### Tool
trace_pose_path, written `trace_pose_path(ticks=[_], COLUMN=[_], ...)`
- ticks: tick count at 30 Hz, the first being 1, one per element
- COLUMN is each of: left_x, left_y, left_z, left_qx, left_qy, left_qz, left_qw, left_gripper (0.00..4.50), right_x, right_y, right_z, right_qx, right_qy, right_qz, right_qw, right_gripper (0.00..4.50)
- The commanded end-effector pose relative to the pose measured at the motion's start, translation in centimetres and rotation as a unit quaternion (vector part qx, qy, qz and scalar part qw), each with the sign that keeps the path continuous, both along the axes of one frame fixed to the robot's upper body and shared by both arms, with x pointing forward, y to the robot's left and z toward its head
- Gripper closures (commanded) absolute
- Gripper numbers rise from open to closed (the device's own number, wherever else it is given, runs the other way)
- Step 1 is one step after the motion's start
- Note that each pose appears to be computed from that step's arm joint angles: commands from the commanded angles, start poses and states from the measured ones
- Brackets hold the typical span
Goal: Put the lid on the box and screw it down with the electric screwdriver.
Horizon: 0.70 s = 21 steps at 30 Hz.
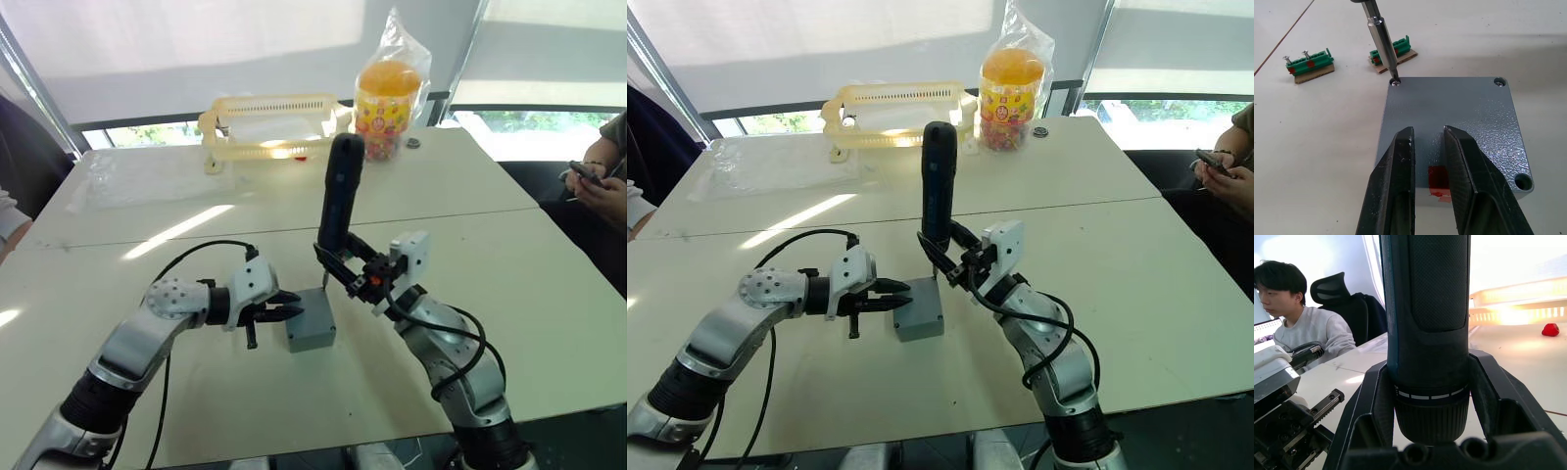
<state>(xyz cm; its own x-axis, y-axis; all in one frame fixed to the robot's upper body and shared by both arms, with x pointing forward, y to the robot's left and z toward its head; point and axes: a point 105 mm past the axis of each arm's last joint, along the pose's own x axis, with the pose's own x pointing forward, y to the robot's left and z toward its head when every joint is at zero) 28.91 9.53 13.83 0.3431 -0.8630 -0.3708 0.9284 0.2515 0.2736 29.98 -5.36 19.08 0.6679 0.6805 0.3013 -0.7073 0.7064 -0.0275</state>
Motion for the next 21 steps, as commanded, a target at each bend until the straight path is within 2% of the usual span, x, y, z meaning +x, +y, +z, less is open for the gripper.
trace_pose_path(ticks=[1, 21], left_x=[-0.14, -0.06], left_y=[0.45, 0.34], left_z=[-1.37, -1.48], left_qx=[0.021, 0.024], left_qy=[0.020, 0.019], left_qz=[0.006, 0.006], left_qw=[1.000, 1.000], left_gripper=[3.56, 3.56], right_x=[-0.90, -0.73], right_y=[0.20, 0.50], right_z=[1.82, 2.04], right_qx=[0.014, 0.013], right_qy=[-0.042, -0.051], right_qz=[0.009, 0.011], right_qw=[0.999, 0.999], right_gripper=[2.74, 2.74])
